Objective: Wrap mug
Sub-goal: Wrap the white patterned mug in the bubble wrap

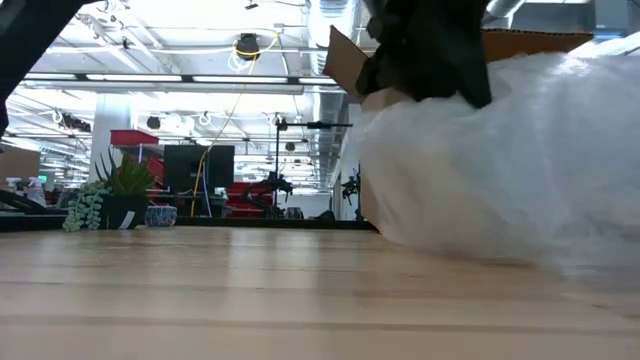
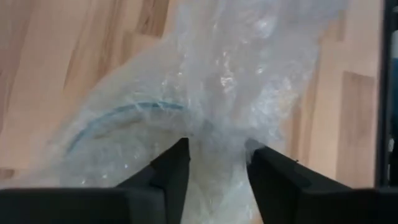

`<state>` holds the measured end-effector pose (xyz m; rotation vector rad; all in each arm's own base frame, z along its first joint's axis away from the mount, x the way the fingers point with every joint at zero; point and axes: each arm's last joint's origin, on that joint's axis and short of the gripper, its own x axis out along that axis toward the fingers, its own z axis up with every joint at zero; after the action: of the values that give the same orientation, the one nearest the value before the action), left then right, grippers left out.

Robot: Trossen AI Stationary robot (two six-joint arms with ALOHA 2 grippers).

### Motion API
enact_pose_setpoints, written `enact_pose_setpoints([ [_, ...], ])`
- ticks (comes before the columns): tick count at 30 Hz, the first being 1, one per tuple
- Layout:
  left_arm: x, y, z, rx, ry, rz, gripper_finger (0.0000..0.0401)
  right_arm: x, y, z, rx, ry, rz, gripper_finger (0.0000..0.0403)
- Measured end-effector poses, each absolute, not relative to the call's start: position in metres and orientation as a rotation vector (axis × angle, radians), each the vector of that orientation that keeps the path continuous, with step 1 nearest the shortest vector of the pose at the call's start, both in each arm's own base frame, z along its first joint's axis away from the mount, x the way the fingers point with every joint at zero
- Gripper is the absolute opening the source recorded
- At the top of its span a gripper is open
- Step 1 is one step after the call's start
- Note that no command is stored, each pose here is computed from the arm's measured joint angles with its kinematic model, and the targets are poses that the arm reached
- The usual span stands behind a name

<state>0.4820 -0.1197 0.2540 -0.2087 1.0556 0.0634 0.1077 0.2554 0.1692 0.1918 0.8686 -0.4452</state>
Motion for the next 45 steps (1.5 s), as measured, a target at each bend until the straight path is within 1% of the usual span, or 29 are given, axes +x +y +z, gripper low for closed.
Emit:
enact_pose_setpoints([
  [3,0.484,-0.121,0.264,-0.184,1.016,0.034,0.0155,0.108,0.255,0.169,0.192,0.869,-0.445,0.0352],
  [5,0.484,-0.121,0.273,-0.168,0.99,0.022,0.016,0.108,0.255,0.169,0.192,0.869,-0.445,0.0352],
  [9,0.482,-0.119,0.295,-0.131,0.915,0.013,0.0159,0.108,0.256,0.169,0.179,0.872,-0.438,0.0352],
  [15,0.466,-0.116,0.312,-0.104,0.948,0.057,0.0153,0.095,0.26,0.169,0.176,0.871,-0.404,0.0352],
  [19,0.455,-0.113,0.312,-0.032,1.011,0.171,0.0153,0.08,0.271,0.166,0.278,0.864,-0.35,0.0352],
  [20,0.452,-0.111,0.309,-0.007,1.036,0.224,0.0153,0.078,0.272,0.164,0.305,0.856,-0.338,0.0352],
  [22,0.452,-0.105,0.297,0.051,1.081,0.352,0.0153,0.076,0.271,0.155,0.353,0.844,-0.324,0.035],
  [24,0.452,-0.1,0.281,0.097,1.151,0.424,0.0153,0.079,0.266,0.145,0.37,0.834,-0.325,0.0344],
  [28,0.456,-0.101,0.252,0.134,1.208,0.447,0.0153,0.092,0.251,0.134,0.319,0.822,-0.377,0.0315],
  [30,0.463,-0.104,0.242,0.166,1.178,0.407,0.0153,0.1,0.247,0.133,0.299,0.79,-0.393,0.0298],
  [32,0.469,-0.106,0.226,0.221,1.19,0.374,0.0153,0.108,0.242,0.134,0.266,0.745,-0.414,0.0284],
  [34,0.478,-0.109,0.218,0.235,1.142,0.362,0.0153,0.115,0.239,0.136,0.252,0.701,-0.428,0.0273],
  [38,0.486,-0.112,0.216,0.242,1.074,0.345,0.0153,0.128,0.236,0.138,0.211,0.703,-0.438,0.0251],
  [40,0.488,-0.113,0.217,0.239,1.052,0.339,0.0153,0.135,0.236,0.142,0.186,0.687,-0.437,0.0233],
  [43,0.491,-0.115,0.218,0.228,1.018,0.334,0.0152,0.145,0.238,0.152,0.127,0.651,-0.432,0.0194],
  [45,0.492,-0.115,0.218,0.237,1.014,0.327,0.0152,0.151,0.238,0.158,0.082,0.643,-0.435,0.016],
])
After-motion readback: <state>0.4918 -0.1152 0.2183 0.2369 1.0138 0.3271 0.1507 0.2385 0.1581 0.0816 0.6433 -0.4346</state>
